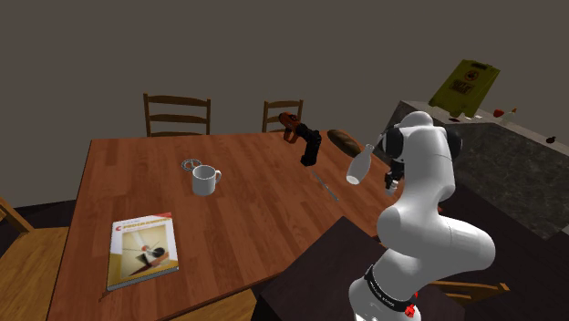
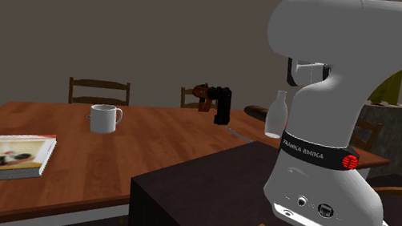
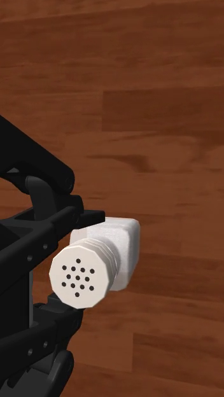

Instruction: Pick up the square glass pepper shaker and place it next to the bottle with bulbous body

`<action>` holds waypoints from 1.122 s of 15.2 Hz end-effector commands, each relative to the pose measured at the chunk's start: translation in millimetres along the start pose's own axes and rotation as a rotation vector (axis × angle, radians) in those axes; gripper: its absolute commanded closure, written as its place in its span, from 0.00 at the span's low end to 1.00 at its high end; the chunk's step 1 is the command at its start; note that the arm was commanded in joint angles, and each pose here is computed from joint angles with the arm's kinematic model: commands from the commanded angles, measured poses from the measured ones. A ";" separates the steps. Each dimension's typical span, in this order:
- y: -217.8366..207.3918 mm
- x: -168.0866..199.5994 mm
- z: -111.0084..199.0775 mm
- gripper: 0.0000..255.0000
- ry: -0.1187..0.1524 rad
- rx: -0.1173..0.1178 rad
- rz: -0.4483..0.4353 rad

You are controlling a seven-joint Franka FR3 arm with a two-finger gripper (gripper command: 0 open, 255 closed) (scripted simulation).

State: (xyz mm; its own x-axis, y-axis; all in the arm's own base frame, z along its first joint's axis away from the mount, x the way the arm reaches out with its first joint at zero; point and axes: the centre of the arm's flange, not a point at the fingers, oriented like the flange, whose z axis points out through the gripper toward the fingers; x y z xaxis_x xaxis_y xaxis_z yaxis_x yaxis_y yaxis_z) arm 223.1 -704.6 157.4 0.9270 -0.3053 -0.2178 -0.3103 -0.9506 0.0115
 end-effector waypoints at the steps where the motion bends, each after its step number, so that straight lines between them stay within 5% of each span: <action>1: -0.6 2.3 9.7 1.00 0.000 0.000 0.000; 12: -0.8 6.2 27.2 1.00 0.000 0.000 0.000; 13: -0.8 6.2 27.2 0.00 0.000 0.000 0.000; 17: -0.8 6.2 27.2 0.00 0.000 0.000 0.000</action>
State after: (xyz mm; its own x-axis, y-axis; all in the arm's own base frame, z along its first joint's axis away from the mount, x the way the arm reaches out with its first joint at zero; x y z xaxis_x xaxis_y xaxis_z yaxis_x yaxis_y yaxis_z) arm 223.4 -704.3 129.5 0.9271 -0.3053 -0.2174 -0.3103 -0.9506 0.0119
